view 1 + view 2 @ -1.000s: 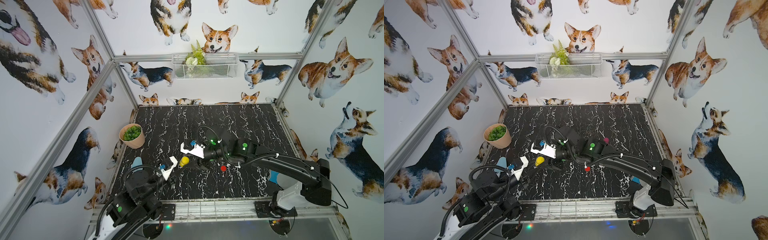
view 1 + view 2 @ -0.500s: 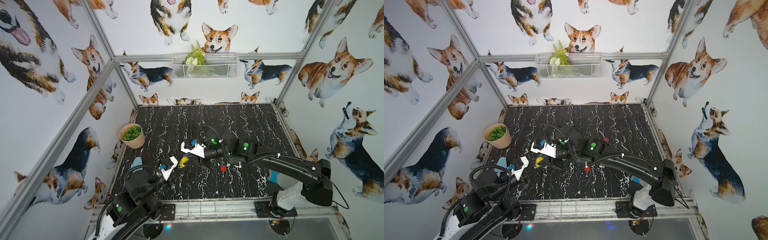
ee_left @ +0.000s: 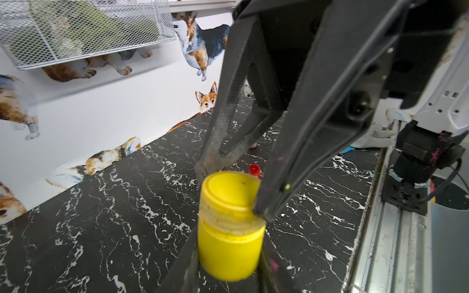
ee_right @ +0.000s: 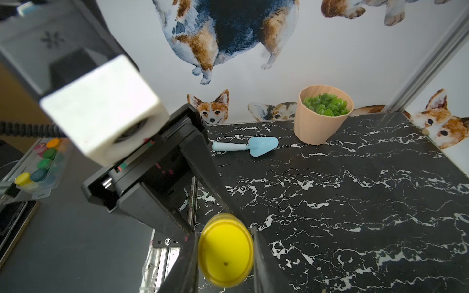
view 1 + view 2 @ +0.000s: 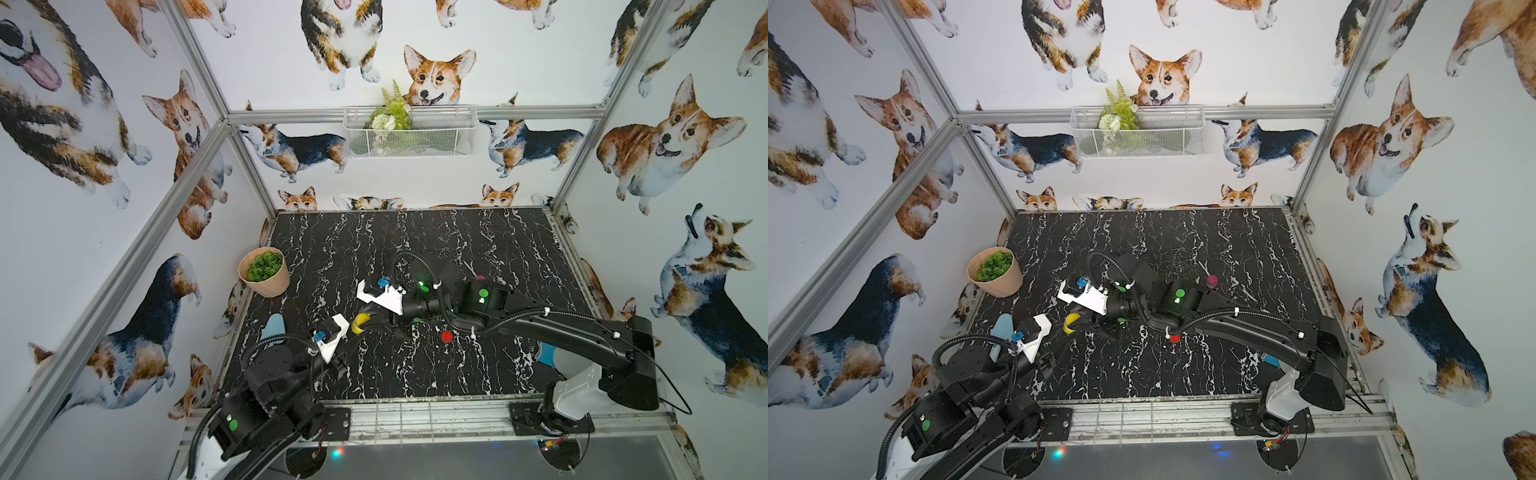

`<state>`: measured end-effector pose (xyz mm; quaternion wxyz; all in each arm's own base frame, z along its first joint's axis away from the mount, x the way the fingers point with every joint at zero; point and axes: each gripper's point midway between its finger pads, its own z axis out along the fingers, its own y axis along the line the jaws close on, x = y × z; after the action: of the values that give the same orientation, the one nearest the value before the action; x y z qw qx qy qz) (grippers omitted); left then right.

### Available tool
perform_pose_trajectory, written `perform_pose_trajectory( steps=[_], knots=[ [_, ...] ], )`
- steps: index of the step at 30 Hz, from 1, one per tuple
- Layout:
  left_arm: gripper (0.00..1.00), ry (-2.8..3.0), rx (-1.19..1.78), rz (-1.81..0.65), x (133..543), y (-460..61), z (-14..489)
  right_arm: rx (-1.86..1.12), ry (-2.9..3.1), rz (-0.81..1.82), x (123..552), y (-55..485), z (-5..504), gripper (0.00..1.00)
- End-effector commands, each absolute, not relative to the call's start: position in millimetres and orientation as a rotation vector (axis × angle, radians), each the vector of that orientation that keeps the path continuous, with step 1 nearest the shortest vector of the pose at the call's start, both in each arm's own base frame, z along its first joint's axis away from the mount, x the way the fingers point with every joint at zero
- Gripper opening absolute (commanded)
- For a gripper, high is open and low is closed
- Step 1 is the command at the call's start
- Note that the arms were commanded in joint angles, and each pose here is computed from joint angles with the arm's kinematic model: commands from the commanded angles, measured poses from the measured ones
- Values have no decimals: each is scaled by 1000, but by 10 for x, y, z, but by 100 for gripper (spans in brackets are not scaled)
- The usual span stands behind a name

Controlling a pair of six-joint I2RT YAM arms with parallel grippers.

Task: Close the paint jar lid
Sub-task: Screw the lid onto the paint jar.

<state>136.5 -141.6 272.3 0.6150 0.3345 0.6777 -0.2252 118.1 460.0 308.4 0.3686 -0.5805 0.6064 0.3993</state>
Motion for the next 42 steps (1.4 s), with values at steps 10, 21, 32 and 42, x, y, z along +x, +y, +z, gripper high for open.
perform_pose_trajectory(
  steps=[10,21,32,42],
  knots=[
    [25,1477,573,-364,1570,-1117,3077,-1179,1896,840,1545,4861,2637,24],
    [25,1522,404,-224,1744,-799,3084,-974,1991,730,1655,5077,2330,23],
    [25,1562,378,-196,1816,-762,3025,-911,1983,770,1652,5113,2366,40],
    [25,1615,418,-211,1873,-864,2918,-1040,1787,955,1331,4894,2762,87]
  ],
)
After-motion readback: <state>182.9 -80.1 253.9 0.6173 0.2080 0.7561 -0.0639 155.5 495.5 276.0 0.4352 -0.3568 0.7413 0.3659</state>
